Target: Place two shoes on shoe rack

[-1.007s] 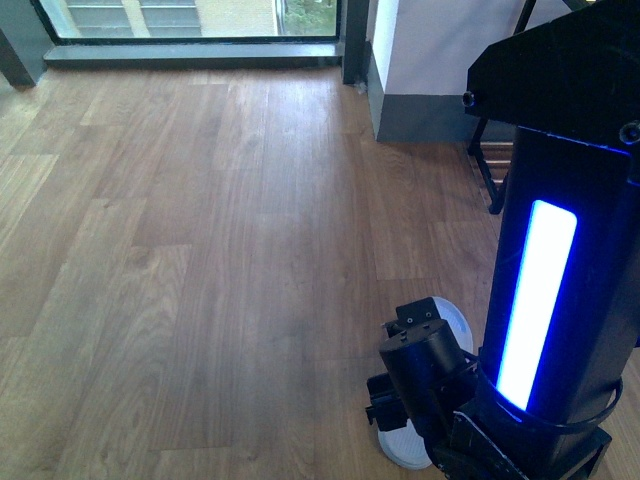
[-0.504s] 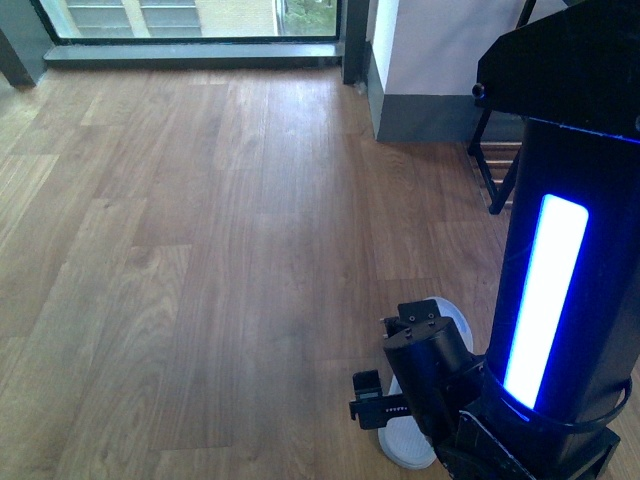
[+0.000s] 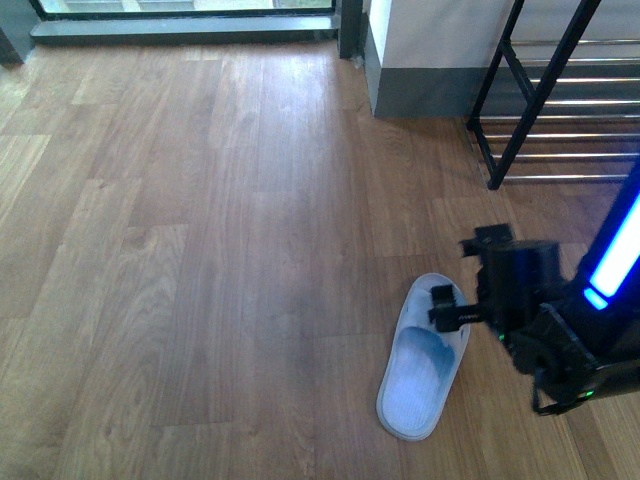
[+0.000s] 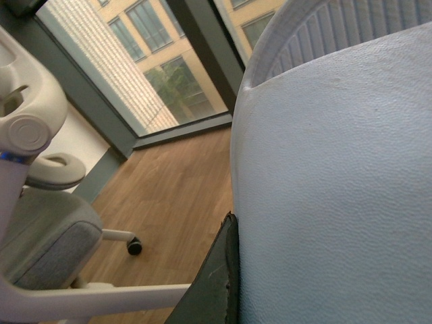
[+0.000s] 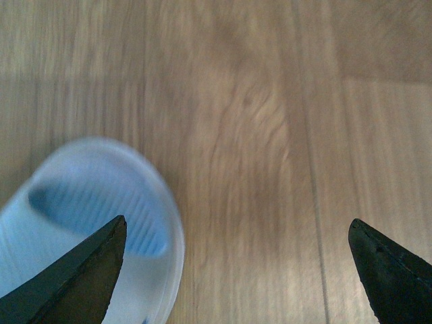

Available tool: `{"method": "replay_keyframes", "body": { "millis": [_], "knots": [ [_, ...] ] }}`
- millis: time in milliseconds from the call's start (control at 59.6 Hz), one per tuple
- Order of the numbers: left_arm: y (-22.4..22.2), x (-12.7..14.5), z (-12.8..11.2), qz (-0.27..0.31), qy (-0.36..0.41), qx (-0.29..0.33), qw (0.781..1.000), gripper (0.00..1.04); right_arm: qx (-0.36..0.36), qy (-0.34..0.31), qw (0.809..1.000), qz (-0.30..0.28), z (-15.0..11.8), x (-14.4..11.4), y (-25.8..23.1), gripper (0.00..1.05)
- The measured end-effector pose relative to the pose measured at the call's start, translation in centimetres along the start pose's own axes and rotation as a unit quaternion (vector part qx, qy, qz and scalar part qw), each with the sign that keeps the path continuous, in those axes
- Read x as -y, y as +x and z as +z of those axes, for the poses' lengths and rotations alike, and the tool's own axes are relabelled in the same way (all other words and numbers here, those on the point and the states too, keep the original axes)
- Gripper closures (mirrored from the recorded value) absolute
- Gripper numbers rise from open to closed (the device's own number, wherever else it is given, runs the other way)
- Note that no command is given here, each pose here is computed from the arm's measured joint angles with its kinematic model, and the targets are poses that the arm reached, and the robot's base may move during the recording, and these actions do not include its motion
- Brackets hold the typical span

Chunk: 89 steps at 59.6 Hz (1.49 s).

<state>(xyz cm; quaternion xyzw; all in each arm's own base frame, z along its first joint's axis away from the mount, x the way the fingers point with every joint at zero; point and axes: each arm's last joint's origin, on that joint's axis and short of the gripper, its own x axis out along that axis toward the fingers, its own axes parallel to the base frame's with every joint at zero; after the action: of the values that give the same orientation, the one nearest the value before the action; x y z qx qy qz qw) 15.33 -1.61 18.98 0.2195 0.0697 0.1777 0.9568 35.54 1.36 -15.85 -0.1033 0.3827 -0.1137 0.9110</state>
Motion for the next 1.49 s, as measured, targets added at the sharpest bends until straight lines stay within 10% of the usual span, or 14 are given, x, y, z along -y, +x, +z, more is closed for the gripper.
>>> {"method": "replay_keyframes", "body": {
  "millis": [218, 957, 1494],
  "knots": [
    [0.0, -0.1, 0.0, 0.008, 0.0, -0.003, 1.0, 1.03, 0.001, -0.051, 0.999, -0.009, 0.1, -0.3, 2.4, 0.09],
    [0.0, -0.1, 0.0, 0.006, 0.0, -0.002, 1.0, 1.03, -0.087, 0.107, 0.982, 0.126, 3.0, 0.6, -5.0, 0.09],
    [0.0, -0.1, 0.0, 0.006, 0.0, -0.002, 1.0, 1.03, -0.124, 0.016, 0.985, 0.118, -2.9, -2.5, -5.3, 0.09]
  ]
}}
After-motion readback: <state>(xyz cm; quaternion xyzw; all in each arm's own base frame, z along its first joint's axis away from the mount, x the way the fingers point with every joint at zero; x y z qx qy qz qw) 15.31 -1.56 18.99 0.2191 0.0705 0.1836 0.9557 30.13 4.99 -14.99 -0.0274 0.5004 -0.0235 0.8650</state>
